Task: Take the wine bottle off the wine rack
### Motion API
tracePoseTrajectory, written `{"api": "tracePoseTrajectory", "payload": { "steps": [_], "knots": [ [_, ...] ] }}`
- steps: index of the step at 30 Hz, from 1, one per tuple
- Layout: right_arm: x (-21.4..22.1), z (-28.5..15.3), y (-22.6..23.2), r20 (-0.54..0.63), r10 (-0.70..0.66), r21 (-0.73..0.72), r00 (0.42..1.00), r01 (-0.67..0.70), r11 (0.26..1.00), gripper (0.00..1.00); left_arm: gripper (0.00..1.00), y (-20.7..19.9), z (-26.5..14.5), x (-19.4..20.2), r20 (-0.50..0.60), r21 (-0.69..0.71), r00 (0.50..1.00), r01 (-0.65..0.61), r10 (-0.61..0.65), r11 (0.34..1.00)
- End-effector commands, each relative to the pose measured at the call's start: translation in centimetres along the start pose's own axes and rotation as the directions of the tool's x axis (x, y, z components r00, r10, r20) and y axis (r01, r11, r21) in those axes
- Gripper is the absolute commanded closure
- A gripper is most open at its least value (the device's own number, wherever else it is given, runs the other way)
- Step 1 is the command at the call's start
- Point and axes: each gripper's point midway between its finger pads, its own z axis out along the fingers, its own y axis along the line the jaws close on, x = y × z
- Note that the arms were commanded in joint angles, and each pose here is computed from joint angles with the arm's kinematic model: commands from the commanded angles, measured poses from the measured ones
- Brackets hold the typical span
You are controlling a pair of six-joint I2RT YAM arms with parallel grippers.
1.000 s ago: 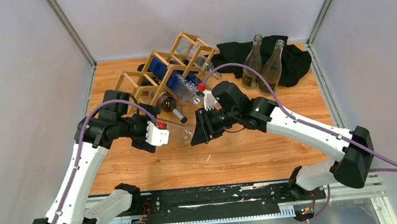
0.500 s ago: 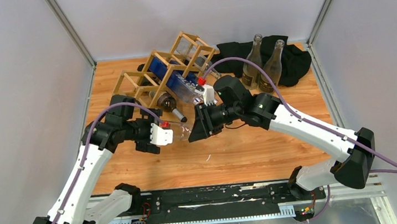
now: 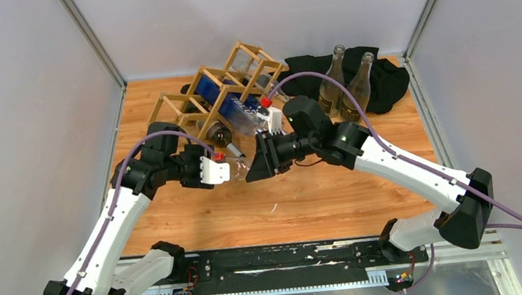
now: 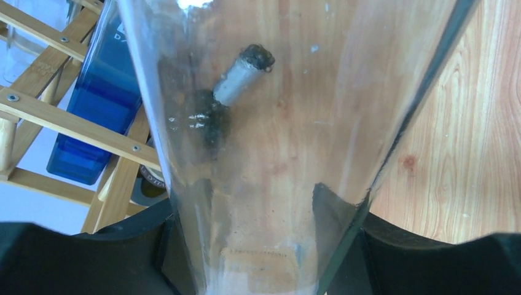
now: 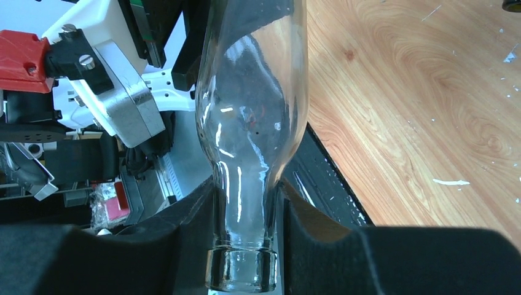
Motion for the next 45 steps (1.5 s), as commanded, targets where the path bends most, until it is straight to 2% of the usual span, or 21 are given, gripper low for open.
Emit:
{"api": "tracePoseTrajectory", "payload": {
  "steps": [1,2,4,6,8,14,17,24,28,34,42,45],
  "knots": [
    [-1.4,-0.8,2.9,0.067,-0.109,-0.116,0.992,0.116,0.986,0.58,0.95,2.4,-0.3,-1.3,0.045,-0.099,0.999,0.02,-0.016,0.995],
    [-1.4,-1.0,2.8,0.079,-0.121,-0.106,0.99,0.129,0.986,0.44,1.0,3.0,-0.5,-1.5,0.053,-0.13,0.998,0.032,-0.025,0.991],
    [-1.6,-1.4,2.2,0.107,-0.139,-0.064,0.984,0.147,0.987,0.25,1.0,4.2,-1.1,-2.2,0.088,-0.197,0.995,0.066,-0.049,0.978],
    [-2.1,-2.0,1.8,0.143,-0.167,-0.028,0.976,0.172,0.985,0.16,1.0,4.5,-1.4,-3.0,0.128,-0.217,0.989,0.105,-0.078,0.971],
    [-2.6,-2.6,1.5,0.183,-0.195,0.01,0.964,0.196,0.98,0.12,1.0,4.4,-1.5,-3.7,0.173,-0.21,0.978,0.155,-0.119,0.965],
    [-4.1,-4.2,0.7,0.277,-0.281,0.108,0.919,0.261,0.959,0.08,1.0,3.6,-1.9,-6.0,0.292,-0.128,0.918,0.315,-0.268,0.94],
    [-5.0,-5.0,1.0,0.336,-0.332,0.13,0.881,0.306,0.943,0.08,1.0,3.2,-2.4,-7.5,0.349,-0.07,0.873,0.387,-0.341,0.919],
    [-7.7,-6.3,3.0,0.505,-0.455,0.136,0.733,0.453,0.881,0.06,1.0,1.8,-3.5,-10.8,0.427,0.115,0.778,0.459,-0.461,0.881],
    [-8.9,-6.3,5.1,0.567,-0.468,0.087,0.677,0.516,0.852,0.06,1.0,1.1,-3.8,-11.7,0.45,0.18,0.746,0.463,-0.491,0.868],
    [-10.0,-5.7,7.0,0.618,-0.454,0.021,0.642,0.564,0.826,0.1,1.0,0.4,-4.1,-12.4,0.452,0.239,0.72,0.47,-0.526,0.849],
    [-9.5,-4.2,8.0,0.595,-0.478,-0.06,0.646,0.629,0.775,0.1,1.0,-0.2,-5.3,-14.3,0.467,0.346,0.672,0.458,-0.574,0.819],
    [-9.6,-4.1,8.3,0.594,-0.485,-0.067,0.642,0.64,0.765,0.15,1.0,-0.5,-5.8,-14.9,0.479,0.368,0.66,0.448,-0.579,0.815]
  ]
}}
